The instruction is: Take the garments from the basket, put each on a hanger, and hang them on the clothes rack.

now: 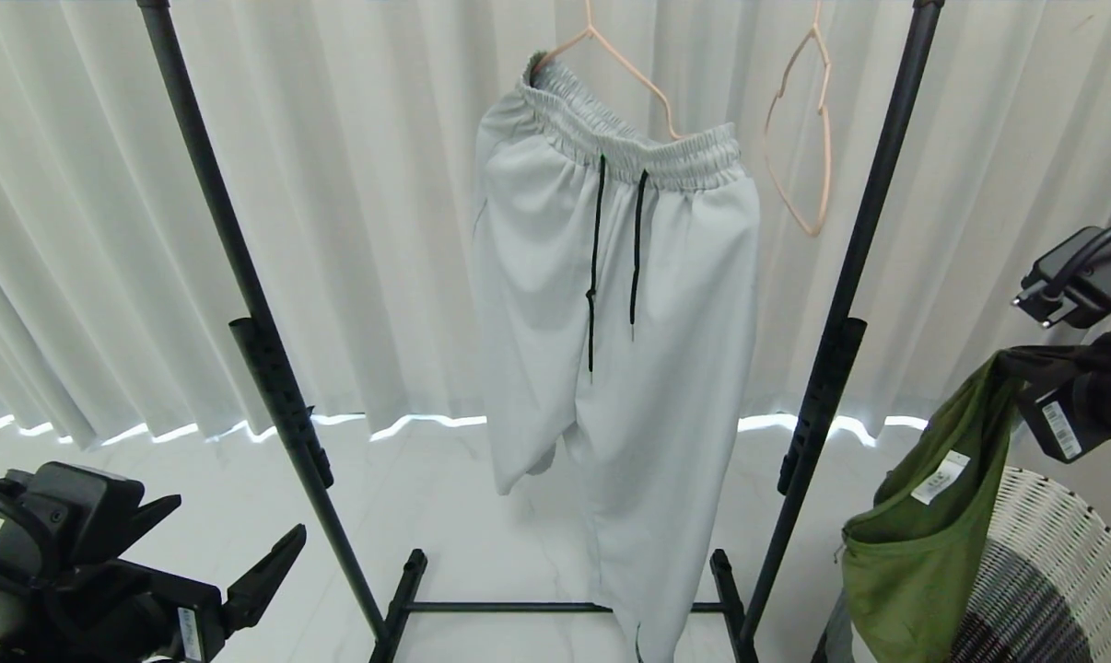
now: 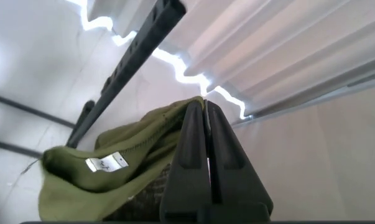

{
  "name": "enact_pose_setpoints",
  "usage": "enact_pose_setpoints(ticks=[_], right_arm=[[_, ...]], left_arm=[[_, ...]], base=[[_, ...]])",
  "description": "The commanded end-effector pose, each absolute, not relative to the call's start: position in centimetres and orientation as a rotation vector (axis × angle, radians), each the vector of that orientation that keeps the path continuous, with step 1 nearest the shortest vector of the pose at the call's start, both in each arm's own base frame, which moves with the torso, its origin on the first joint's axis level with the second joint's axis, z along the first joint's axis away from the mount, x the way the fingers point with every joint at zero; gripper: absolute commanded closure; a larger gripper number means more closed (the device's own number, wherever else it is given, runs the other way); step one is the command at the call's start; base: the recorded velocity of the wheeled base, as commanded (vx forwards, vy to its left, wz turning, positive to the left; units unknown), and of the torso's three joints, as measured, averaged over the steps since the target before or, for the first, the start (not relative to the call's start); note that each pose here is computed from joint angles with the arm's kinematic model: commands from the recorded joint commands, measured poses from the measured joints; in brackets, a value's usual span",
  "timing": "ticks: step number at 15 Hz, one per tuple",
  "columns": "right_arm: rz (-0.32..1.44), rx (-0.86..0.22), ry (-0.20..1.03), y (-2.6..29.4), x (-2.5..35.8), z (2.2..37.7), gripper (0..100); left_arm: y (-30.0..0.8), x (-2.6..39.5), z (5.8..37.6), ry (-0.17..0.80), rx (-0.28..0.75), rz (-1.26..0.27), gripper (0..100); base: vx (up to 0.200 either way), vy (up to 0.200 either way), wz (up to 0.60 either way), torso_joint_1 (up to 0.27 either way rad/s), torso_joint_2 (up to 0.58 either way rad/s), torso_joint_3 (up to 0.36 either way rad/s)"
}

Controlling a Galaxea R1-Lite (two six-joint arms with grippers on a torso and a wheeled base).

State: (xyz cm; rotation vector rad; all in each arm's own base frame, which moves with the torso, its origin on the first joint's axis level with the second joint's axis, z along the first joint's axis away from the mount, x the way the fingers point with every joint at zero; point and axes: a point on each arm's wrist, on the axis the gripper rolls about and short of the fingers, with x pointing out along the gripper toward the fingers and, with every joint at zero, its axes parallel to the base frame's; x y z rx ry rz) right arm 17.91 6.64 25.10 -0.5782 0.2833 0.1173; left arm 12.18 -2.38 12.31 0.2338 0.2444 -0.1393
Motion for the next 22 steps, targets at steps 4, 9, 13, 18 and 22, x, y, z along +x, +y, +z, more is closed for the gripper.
enact_pose_setpoints(ticks=[4, 9, 13, 18, 22], right_arm=[[0.12, -0.577, 0.277, 6.7, 17.9, 25.2, 100], [0.134, -0.581, 0.277, 7.0, 17.8, 25.1, 100], [0.148, -0.584, 0.278, 7.2, 17.9, 25.0, 100], [0.164, -0.585, 0.272, 7.5, 17.8, 25.1, 100], [0.238, -0.518, 0.266, 9.2, 17.6, 24.9, 100]], left_arm=[[-2.4, 12.0, 12.4, 0.237, 0.235, -0.14, 0], [-2.3, 11.9, 12.5, 0.23, 0.229, -0.138, 0], [-2.3, 12.0, 12.5, 0.229, 0.229, -0.139, 0], [-2.4, 12.3, 12.1, 0.259, 0.233, -0.145, 0], [-3.1, 12.7, 11.6, 0.293, 0.24, -0.21, 0]], base=[[-0.1, 0.0, 0.0, 0.002, 0.0, 0.001], [0.0, 0.08, 0.0, 0.0, 0.0, 0.004], [0.0, 0.2, 0.0, 0.002, 0.0, 0.001], [0.0, 0.12, 0.0, 0.002, 0.0, 0.001], [0.0, 0.0, 0.0, 0.0, 0.0, 0.0]])
